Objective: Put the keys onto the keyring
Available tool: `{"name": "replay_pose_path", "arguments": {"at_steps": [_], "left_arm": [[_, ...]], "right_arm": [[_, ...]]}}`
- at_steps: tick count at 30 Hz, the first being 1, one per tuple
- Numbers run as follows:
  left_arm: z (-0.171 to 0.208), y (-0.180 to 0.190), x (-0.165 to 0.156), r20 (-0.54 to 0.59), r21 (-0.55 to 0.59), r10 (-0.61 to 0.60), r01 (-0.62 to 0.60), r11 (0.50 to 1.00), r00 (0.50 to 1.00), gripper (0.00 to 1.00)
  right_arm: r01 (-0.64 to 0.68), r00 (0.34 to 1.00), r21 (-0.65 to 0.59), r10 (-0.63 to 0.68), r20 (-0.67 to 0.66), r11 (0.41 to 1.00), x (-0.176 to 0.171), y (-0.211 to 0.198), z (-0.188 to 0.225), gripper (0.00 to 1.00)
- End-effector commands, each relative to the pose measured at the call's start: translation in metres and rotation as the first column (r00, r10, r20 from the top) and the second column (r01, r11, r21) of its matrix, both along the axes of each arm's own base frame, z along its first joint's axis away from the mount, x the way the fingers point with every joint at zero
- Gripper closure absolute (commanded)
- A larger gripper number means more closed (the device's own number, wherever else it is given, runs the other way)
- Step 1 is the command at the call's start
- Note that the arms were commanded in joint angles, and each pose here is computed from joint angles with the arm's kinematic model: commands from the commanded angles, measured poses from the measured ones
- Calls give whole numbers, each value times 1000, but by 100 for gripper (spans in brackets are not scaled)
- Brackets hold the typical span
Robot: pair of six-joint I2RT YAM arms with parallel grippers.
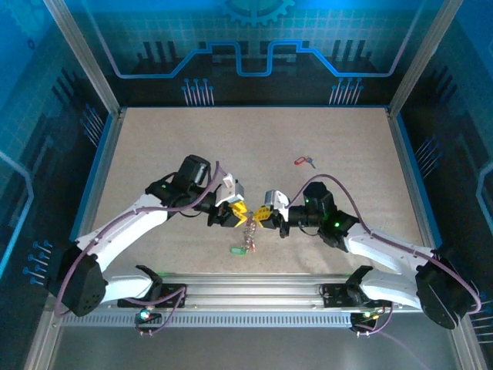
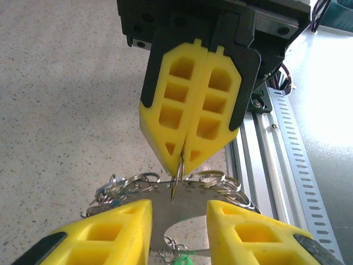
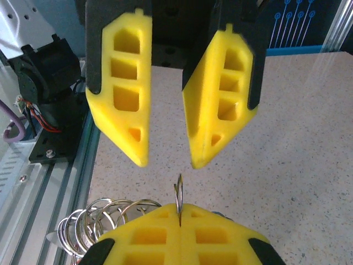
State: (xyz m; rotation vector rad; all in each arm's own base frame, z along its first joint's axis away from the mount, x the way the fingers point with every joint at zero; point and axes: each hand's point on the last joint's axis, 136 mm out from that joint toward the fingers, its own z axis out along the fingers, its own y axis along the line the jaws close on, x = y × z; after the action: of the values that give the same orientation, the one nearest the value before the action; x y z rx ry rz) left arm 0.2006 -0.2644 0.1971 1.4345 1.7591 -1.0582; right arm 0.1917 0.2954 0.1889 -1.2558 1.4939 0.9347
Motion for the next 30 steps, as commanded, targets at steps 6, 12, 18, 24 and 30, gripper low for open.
{"name": "replay_pose_path", "arguments": {"at_steps": [6,12,18,24,30], "left_arm": [[21,-9,-2,11,-139,-25,26,990,1000,63],[26,-12,-3,19,-172,-44,47,984,999,73],[21,-9,-7,25,-157,-58,61,986,998,77],[18,-8,-10,43,-153,-68,74,985,997,79],[15,-6,-11,52,-139,-67,74,988,996,79]], "right_arm": [[-19,995,148,3,104,989,0,1,40,100],[-32,994,149,16,107,988,-2,3,41,100],[-35,993,155,17,118,987,-3,5,45,100],[-41,992,157,22,122,987,-4,6,47,100],[-44,991,157,24,129,987,-4,5,49,100]]}}
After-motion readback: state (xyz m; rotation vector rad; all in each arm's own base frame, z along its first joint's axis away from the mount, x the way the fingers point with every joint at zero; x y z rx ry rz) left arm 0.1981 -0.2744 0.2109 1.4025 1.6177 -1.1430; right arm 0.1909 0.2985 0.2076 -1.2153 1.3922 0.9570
